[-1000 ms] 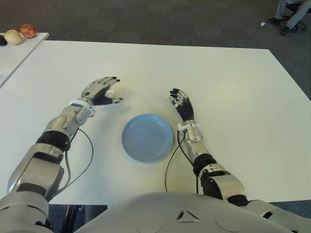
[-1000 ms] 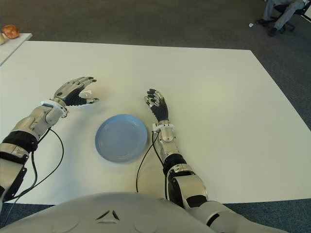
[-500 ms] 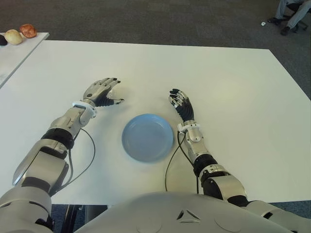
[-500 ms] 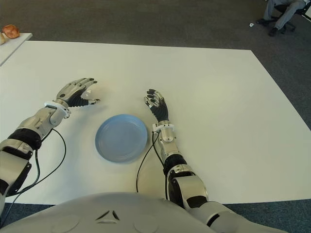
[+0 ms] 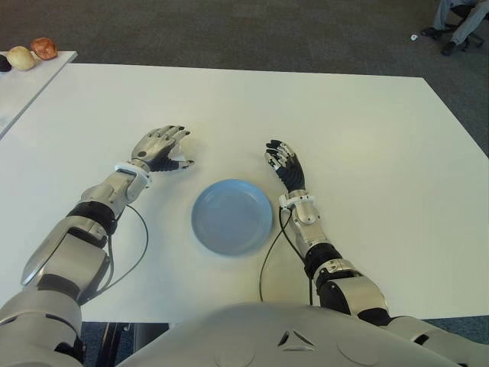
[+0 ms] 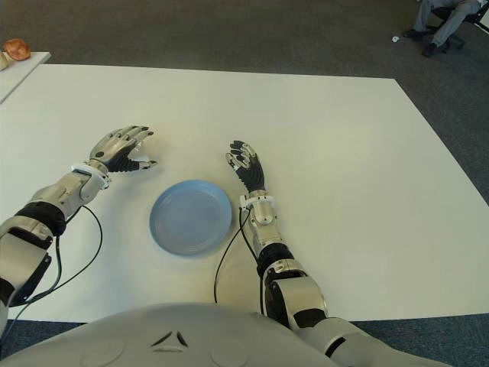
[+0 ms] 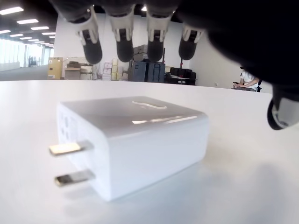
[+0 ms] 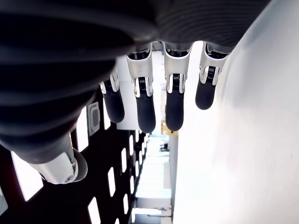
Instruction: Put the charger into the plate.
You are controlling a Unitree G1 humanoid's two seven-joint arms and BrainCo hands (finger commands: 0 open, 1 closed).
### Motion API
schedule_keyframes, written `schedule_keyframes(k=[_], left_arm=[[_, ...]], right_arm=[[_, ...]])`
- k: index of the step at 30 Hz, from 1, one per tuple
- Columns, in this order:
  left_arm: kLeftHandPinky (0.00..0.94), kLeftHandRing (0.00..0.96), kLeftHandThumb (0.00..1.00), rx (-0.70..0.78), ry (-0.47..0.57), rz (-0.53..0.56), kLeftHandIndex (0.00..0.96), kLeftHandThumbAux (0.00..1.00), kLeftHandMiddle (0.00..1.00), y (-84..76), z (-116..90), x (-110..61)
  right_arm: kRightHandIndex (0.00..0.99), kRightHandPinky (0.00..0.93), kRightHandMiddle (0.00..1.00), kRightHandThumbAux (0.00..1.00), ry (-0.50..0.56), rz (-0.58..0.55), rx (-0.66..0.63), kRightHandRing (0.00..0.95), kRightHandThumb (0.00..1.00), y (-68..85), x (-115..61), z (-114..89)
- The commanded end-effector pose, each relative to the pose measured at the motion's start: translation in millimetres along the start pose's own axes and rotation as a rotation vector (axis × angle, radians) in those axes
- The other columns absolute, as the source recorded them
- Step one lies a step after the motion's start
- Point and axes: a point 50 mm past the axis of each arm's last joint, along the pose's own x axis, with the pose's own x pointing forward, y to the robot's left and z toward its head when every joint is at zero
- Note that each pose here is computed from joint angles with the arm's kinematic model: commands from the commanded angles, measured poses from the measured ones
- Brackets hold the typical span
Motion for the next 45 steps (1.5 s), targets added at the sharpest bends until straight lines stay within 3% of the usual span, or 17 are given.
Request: schedule_keyframes(k=[1, 19, 45], left_arm=[[0.000, 0.000, 0.174, 0.072, -0.011, -0.012, 0.000, 0.374, 0.000, -2.1, -5, -2.6], [0.004, 0.000, 0.136, 0.222, 0.039, -0.114, 0.000, 0.374, 0.000, -27.6, -24, -25.8], [0.033, 0.000, 0.140, 0.179, 0.128, -0.151, 0.000, 0.407, 0.002, -32.5, -27, -27.1]], right_arm=[[0.208, 0.181, 0.270, 0.606, 0.199, -0.029, 0.013, 0.239, 0.000, -3.8, -33.4, -40], [0.187, 0.155, 0.254, 0.575, 0.207, -0.016, 0.007, 0.220, 0.000, -7.4, -34.4, -41], [0.173, 0.138, 0.256, 0.522, 0.216, -0.015, 0.008, 0.205, 0.000, -11.3, -36.9, -42]])
